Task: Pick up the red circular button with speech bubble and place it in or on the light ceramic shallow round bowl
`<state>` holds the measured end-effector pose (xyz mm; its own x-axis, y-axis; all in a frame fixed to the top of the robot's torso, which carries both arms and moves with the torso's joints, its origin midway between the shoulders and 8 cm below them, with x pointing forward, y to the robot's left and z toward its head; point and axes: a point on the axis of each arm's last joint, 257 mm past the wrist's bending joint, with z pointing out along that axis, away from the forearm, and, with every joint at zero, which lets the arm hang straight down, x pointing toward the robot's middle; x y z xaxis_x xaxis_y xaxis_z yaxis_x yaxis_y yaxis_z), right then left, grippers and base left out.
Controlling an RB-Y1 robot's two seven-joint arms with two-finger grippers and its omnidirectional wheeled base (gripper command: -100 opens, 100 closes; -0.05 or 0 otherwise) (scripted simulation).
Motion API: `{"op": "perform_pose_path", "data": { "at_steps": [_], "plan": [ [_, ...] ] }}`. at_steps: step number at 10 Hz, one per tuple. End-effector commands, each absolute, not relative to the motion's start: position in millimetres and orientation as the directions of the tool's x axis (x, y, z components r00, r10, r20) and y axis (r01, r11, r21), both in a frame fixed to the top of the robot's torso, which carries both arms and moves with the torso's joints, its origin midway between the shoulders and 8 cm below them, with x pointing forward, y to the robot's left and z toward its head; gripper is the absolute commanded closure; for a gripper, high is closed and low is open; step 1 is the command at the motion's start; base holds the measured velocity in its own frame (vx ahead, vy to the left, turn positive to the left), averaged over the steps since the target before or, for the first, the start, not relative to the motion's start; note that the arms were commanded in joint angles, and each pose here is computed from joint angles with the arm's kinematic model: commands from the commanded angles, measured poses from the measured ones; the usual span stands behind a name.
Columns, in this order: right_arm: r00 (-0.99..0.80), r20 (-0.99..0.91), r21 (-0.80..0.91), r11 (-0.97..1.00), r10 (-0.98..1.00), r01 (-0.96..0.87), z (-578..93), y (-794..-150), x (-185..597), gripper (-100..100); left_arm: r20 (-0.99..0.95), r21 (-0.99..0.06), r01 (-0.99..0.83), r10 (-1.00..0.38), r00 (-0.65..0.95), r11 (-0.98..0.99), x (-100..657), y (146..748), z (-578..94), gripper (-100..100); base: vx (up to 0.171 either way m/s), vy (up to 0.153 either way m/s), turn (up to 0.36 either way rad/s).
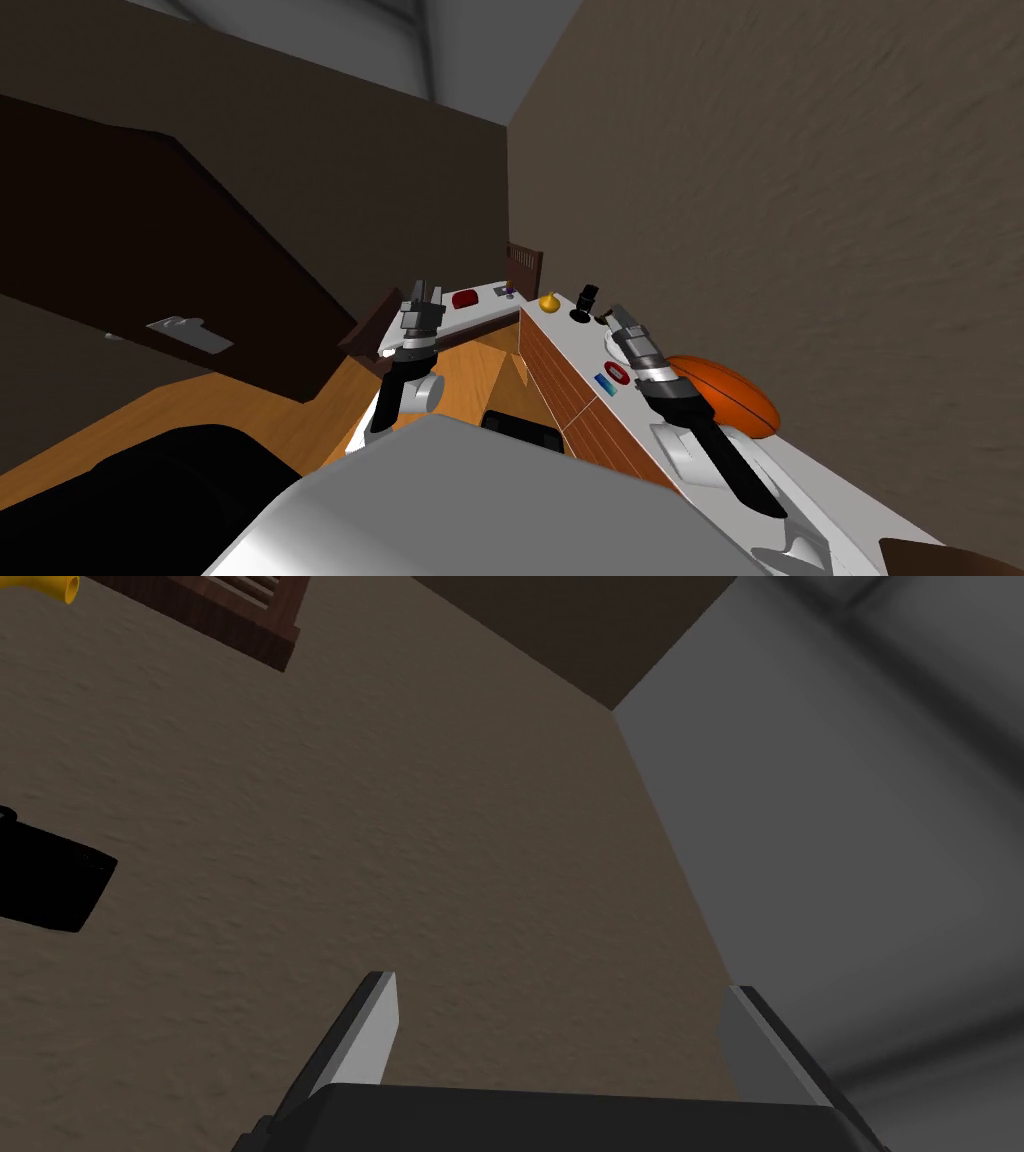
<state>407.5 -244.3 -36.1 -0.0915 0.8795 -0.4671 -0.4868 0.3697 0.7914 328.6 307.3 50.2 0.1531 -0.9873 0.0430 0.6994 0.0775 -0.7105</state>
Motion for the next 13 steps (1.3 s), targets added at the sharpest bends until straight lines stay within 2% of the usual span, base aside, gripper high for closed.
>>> {"op": "perform_pose_path", "data": {
  "at_steps": [1,13],
  "plan": [
    [-0.108,-0.518,0.781,0.418,0.848,-0.464,-48,-246,412,-100,0.043,-0.71,0.699,-0.987,0.153,0.078,329,307,50,0,0.007,-0.014,0.097],
    [-0.25,-0.79,0.613,0.713,0.56,-0.34,-141,-265,430,-100,0.043,-0.711,0.699,-0.987,0.153,0.078,329,307,50,0,0.003,-0.021,0.096]
  ]
}}
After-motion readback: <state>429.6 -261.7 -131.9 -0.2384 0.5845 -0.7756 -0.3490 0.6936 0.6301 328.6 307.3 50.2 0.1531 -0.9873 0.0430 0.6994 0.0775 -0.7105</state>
